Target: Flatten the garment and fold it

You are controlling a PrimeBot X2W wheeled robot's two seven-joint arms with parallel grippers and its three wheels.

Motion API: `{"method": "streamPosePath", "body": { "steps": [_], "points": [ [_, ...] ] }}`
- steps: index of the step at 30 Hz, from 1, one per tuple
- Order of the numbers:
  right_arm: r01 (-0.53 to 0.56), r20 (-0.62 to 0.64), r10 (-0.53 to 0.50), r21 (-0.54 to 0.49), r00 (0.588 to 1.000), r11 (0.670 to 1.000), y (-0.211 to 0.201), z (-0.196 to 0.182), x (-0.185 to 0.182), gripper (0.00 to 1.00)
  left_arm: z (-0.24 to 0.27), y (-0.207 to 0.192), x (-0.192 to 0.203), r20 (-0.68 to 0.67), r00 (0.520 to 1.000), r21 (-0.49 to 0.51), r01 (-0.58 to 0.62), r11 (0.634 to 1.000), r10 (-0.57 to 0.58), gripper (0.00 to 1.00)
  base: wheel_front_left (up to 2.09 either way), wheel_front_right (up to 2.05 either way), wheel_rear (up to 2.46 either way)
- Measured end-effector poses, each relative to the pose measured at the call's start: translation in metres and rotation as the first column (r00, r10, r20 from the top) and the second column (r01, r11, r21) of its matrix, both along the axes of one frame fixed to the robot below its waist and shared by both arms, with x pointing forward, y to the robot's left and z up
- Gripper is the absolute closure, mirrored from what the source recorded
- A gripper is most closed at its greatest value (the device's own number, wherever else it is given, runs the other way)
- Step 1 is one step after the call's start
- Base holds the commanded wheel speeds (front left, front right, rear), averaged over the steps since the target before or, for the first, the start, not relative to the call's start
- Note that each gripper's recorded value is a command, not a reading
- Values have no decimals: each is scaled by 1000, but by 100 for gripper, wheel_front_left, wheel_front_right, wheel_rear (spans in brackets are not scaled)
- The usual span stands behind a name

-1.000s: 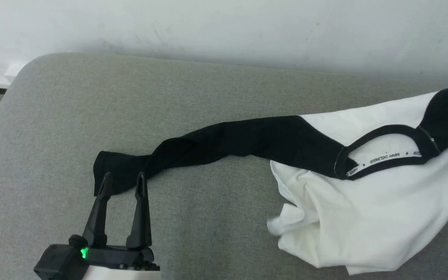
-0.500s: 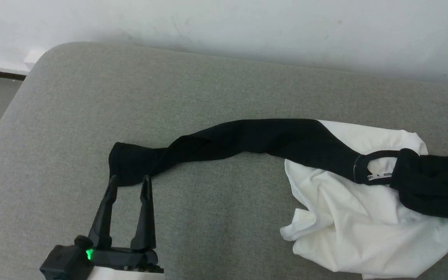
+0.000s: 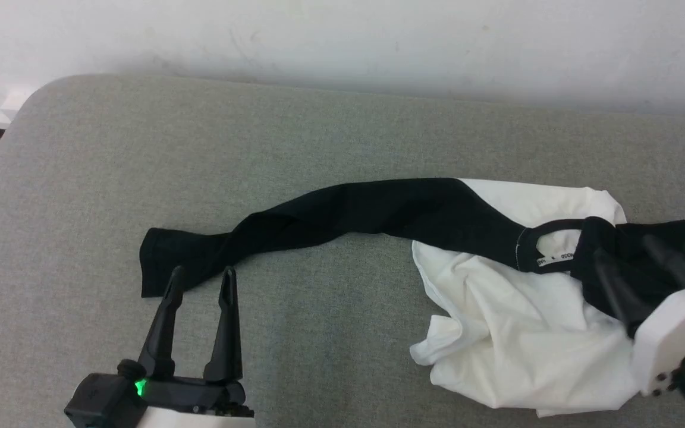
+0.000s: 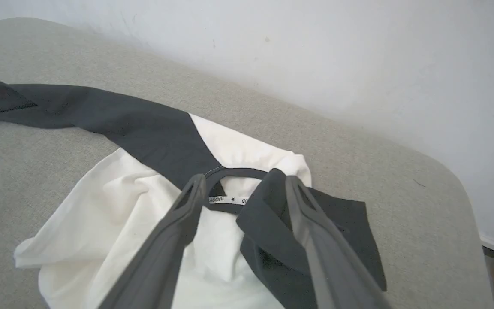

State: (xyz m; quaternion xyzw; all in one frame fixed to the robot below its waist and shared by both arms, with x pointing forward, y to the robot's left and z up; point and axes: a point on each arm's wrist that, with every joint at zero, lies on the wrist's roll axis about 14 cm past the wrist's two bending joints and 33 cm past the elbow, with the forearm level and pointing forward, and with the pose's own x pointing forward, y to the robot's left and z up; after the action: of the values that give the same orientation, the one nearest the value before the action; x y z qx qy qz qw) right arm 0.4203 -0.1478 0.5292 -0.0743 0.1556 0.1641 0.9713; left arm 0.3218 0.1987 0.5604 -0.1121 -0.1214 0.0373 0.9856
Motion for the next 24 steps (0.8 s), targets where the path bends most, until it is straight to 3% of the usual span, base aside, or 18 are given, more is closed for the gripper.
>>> {"method": "streamPosePath", "body": {
  "steps": [6,14,16,17,21,24],
  "points": [
    [-125,-236,125,12,964,992,36,-63,-29,0,-2,0,1,-7,1000,6,-3,1000,3,0,0,0,0],
    [-242,-503,190,-39,843,970,62,-147,-49,0,-7,12,-6,-27,999,13,-40,999,40,0,0,0,0],
    [-255,-514,196,-46,835,966,67,-150,-43,90,-7,15,-8,-28,998,15,-51,999,52,0,0,0,0],
    [-260,-514,200,-47,834,964,70,-150,-40,100,-7,17,-9,-29,998,17,-56,998,57,0,0,0,0],
    [-273,-479,228,-26,848,962,81,-139,-27,100,-8,16,-8,-30,998,16,-52,998,53,0,0,0,0],
    [-287,-384,272,18,883,958,97,-110,-11,100,-7,14,-7,-27,999,14,-44,999,44,0,0,0,0]
  ]
}}
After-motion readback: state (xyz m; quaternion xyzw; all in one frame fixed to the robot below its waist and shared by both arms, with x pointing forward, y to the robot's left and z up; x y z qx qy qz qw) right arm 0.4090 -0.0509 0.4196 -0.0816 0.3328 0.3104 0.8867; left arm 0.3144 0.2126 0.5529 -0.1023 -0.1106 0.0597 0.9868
